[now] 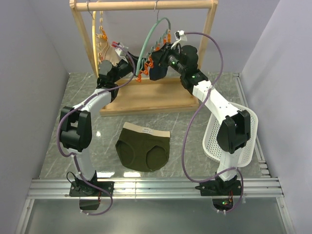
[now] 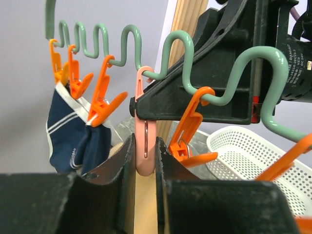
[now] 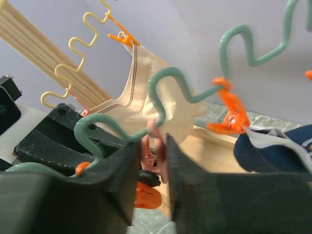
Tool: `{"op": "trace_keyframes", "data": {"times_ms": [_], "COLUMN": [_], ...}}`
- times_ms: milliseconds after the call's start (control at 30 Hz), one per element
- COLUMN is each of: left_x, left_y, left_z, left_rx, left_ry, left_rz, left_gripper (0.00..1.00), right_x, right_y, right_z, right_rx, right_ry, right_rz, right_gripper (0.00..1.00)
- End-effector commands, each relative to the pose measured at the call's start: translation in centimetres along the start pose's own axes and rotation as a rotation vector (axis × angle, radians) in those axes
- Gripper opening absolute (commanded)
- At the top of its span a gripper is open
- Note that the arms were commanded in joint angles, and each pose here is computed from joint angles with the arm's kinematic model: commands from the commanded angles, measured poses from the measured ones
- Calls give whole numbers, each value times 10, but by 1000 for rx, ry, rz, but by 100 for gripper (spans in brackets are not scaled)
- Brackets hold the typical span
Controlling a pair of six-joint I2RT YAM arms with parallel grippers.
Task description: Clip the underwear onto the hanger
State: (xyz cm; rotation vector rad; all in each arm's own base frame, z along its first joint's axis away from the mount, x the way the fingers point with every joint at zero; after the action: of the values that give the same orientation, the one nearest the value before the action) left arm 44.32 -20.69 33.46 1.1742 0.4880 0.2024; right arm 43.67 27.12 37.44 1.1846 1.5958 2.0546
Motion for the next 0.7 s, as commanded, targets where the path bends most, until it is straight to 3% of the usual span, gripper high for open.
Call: {"op": "trace_keyframes", "data": {"times_ms": [0, 100, 400, 533, 667], "left_x": [-8, -8, -10, -10, -11], "left_y": [21, 21, 21, 20, 21], "left_z": [9, 9, 10, 11, 7], "left_rx": [-51, -53, -56, -55, -50], "left_ry": [-35, -32, -41, -44, -35], "left_rz": [62, 64, 63, 58, 64], "left_gripper": [3, 2, 1, 6, 34], "right_x": [19, 16, 13, 15, 14], "right_y": [9, 4, 3, 3, 6], "right_z": [-8, -8, -4, -3, -4], "right_rx": [2, 13, 18, 22, 16], "right_ry": [42, 25, 5, 15, 25], "right_rz": [-1, -2, 2, -6, -15], "right_gripper": [37, 44, 44, 24, 0]}}
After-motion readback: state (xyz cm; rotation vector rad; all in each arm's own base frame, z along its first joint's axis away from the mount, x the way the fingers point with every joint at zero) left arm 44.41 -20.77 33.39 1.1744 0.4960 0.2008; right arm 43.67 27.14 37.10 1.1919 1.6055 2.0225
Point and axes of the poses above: each gripper's point midway between its finger pads, its own z axis out along the fingers, its own x axis along the line the jaws close on, y = z × x, the point moved 8 cm from there along -z, back along the fingers, and after that the axes turned 6 degrees about -z, right-handed, at the moved point
